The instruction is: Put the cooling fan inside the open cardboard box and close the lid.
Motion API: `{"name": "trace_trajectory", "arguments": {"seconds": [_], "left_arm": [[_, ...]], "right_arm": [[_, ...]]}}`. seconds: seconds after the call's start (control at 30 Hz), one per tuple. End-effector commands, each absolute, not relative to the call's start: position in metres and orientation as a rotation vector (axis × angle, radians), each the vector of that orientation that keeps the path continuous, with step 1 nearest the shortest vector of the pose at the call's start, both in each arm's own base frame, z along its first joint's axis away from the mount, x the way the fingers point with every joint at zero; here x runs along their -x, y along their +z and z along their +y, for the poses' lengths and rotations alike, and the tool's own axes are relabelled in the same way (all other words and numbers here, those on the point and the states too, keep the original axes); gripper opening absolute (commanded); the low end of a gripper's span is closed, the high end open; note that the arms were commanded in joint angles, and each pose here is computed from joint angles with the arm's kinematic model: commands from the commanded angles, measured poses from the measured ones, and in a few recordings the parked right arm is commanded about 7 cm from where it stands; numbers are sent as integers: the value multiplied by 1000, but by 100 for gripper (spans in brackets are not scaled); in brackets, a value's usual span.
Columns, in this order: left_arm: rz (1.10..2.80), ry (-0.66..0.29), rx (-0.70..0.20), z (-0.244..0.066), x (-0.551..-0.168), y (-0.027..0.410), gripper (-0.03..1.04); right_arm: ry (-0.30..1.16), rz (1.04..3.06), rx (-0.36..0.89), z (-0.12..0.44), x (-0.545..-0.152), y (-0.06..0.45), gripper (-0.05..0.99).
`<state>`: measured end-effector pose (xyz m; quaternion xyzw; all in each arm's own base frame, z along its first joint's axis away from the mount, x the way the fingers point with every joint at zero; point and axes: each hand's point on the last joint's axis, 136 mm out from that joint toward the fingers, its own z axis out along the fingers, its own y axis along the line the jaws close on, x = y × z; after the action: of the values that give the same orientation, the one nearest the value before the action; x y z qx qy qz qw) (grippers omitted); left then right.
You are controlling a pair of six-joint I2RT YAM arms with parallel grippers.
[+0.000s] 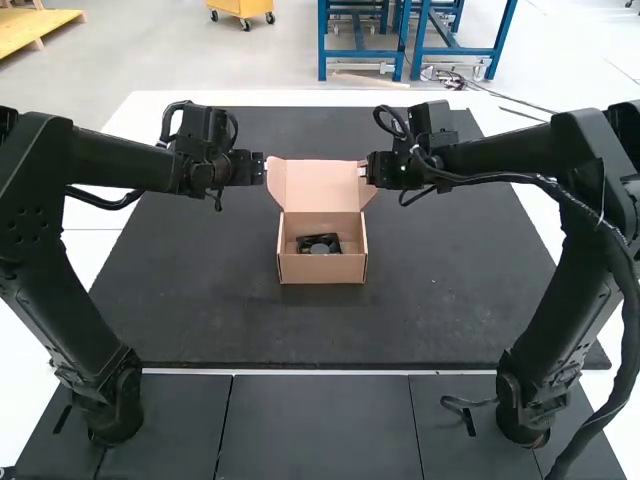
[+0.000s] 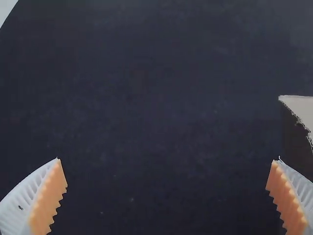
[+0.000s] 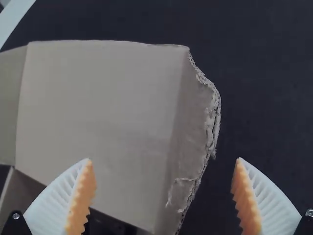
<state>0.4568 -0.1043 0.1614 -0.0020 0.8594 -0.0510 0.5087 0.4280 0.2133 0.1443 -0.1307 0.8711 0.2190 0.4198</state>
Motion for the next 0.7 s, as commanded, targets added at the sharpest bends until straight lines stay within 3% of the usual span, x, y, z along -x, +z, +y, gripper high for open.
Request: {"name": "trace_trajectory", "arguments": {"seconds": [0.0, 0.17, 0.5, 0.67], "left_arm": [[2039, -177, -45, -123, -460, 175, 96], [2033, -199, -74, -136, -457, 176, 96], [2038, -207, -85, -141, -455, 176, 96], [2045, -206, -83, -140, -453, 175, 96]], "right_arm": [[561, 2156, 318, 217, -434, 154, 59], [561, 2151, 312, 217, -436, 155, 52], [569, 2148, 307, 218, -436, 157, 29], [576, 2142, 309, 219, -437, 159, 12]]}}
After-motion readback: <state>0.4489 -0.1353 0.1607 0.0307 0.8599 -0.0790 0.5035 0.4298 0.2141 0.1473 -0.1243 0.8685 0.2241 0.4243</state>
